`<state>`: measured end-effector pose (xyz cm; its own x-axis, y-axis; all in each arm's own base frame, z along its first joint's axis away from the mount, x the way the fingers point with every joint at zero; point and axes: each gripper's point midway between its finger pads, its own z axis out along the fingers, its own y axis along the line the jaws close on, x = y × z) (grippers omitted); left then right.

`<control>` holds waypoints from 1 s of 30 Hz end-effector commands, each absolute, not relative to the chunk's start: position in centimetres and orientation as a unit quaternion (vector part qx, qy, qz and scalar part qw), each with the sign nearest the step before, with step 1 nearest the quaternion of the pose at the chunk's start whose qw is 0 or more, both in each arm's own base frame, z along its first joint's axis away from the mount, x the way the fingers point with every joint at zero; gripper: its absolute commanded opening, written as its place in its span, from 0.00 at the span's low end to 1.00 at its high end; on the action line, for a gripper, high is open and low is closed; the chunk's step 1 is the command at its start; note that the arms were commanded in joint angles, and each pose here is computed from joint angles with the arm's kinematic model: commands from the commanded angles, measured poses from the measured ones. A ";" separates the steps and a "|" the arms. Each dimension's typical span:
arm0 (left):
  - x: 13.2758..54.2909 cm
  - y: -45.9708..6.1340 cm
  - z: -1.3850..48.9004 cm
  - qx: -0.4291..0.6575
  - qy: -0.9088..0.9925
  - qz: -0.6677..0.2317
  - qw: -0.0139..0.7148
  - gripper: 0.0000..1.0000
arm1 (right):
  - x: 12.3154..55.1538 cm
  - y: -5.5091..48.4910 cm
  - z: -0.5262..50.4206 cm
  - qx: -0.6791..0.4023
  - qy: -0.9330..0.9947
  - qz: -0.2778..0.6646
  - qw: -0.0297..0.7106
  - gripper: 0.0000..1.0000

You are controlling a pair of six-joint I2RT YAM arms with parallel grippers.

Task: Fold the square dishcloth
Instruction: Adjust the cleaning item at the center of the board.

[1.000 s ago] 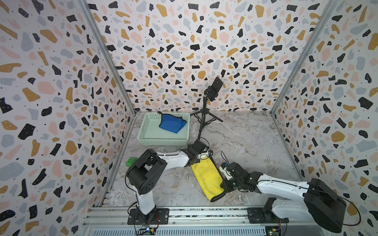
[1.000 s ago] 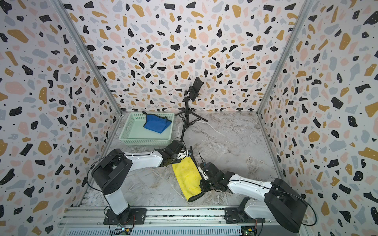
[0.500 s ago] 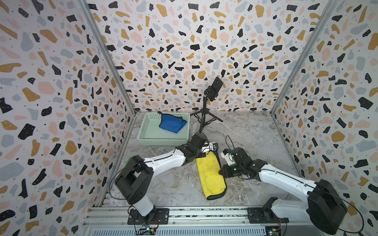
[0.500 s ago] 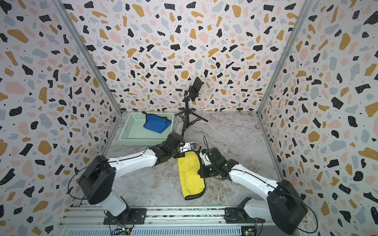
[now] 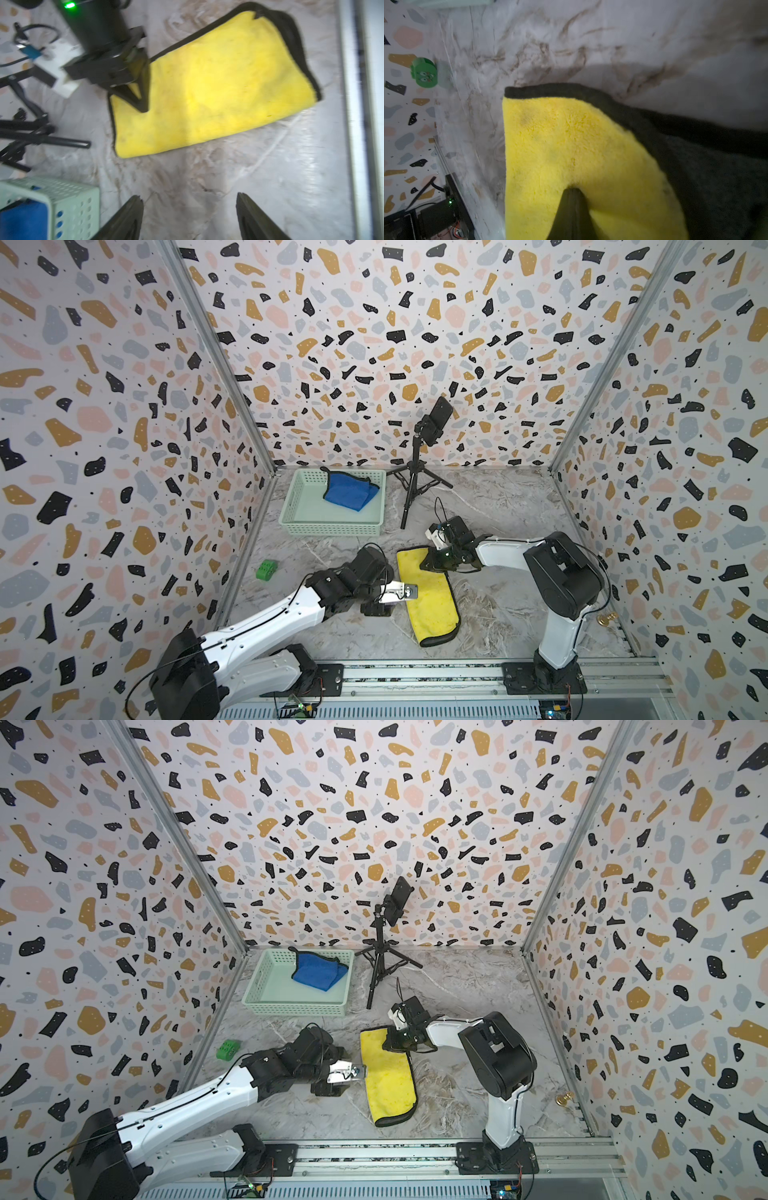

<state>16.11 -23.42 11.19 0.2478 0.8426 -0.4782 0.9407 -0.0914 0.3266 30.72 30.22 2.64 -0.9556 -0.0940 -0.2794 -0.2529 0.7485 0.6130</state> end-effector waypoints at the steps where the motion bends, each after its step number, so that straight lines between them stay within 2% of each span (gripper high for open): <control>1: 12.4 -24.2 9.9 0.773 0.568 -0.123 0.255 0.73 | 32.1 27.5 1.6 -0.044 0.941 0.298 0.154 0.00; 8: 10.4 -28.8 7.6 0.825 0.502 -0.100 0.240 0.75 | 30.4 23.6 -0.6 -0.003 0.956 0.237 0.170 0.00; 15: 10.6 -32.4 5.4 0.844 0.481 -0.059 0.228 0.70 | 29.8 23.0 -0.8 -0.005 0.954 0.237 0.183 0.00; 22: 11.2 -33.3 3.1 0.850 0.488 -0.032 0.197 0.67 | 29.7 23.3 -0.7 -0.013 0.951 0.247 0.184 0.00; 30: 11.6 -33.4 1.2 0.848 0.507 -0.011 0.157 0.49 | 29.7 23.1 0.3 -0.016 0.948 0.247 0.198 0.00</control>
<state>11.90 -34.30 2.30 0.5027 0.8348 -0.2245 0.8518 -0.4341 0.2932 31.42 25.55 2.46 -0.8952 0.0828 -0.4379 -0.1881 0.8206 0.5397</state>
